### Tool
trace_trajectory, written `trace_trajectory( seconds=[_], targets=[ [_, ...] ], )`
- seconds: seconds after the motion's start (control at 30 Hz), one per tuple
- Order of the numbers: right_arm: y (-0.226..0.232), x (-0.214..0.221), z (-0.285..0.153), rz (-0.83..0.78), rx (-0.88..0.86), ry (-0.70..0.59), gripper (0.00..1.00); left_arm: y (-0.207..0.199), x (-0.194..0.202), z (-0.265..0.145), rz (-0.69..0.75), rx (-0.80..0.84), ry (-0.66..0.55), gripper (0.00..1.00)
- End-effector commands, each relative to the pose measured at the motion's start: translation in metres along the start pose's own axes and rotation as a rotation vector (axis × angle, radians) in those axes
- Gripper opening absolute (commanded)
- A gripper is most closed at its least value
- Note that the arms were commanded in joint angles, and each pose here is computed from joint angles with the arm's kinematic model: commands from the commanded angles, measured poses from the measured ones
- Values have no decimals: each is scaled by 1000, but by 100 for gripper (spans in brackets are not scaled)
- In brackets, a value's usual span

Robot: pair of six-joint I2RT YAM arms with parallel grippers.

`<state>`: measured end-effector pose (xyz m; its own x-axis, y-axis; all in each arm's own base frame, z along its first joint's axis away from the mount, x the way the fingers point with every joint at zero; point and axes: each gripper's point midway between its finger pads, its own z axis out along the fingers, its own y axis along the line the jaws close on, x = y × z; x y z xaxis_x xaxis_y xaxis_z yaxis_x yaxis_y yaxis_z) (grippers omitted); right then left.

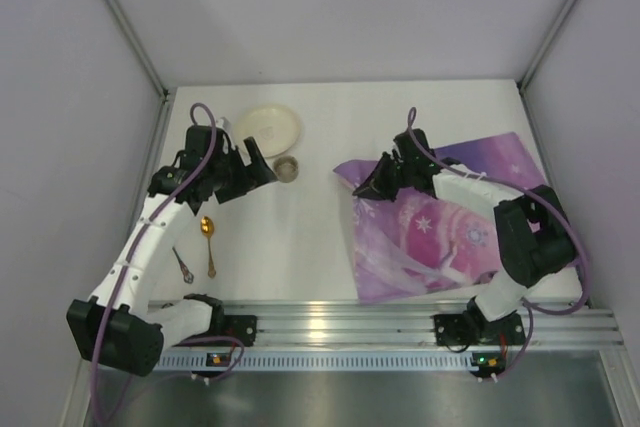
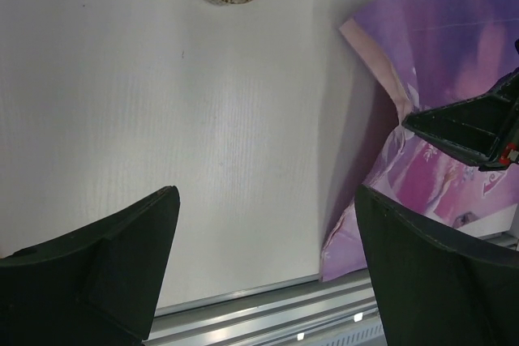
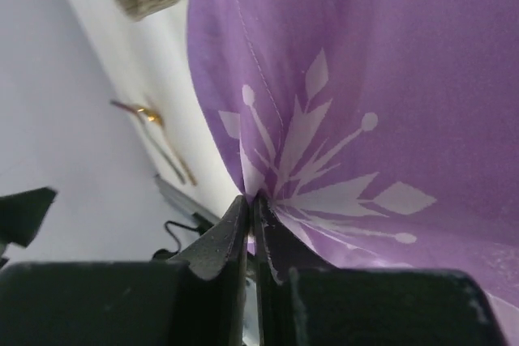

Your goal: Set the dinner table for one person

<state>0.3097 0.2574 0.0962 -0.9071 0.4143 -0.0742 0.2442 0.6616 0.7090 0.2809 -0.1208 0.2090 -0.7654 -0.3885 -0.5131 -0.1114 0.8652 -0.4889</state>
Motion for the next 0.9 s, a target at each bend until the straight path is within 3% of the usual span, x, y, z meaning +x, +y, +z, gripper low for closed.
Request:
trace_trajectory(
  seconds=[0.0,0.03,0.07,0.13,0.23,0.33,0.5,0.73,0.87],
  targets=[
    [89,4,1,102,-279,20,7,-13,-18,-4,16,36,-64,94],
    [96,8,3,108,-308,48,21,-14,-19,-4,15,37,-68,94],
    [108,9,8,101,-360,59,64,-14,-17,-4,17,37,-65,95],
    [127,15,4,133,-441,123,100,-15,-16,-3,22,38,-69,95],
    [153,11,-14,103,-572,140,100,-32,4,7,94,44,-30,97],
    [157,-9,-45,48,-616,59,100,-51,35,26,180,13,27,97],
    [128,-32,-88,-99,-473,-90,100,-68,85,64,248,-27,129,97],
    [70,-51,-131,-74,-374,-214,100,-71,148,110,328,-115,270,93],
    [46,-46,-147,-74,-335,-240,100,-75,164,134,343,-155,309,86]
  ],
)
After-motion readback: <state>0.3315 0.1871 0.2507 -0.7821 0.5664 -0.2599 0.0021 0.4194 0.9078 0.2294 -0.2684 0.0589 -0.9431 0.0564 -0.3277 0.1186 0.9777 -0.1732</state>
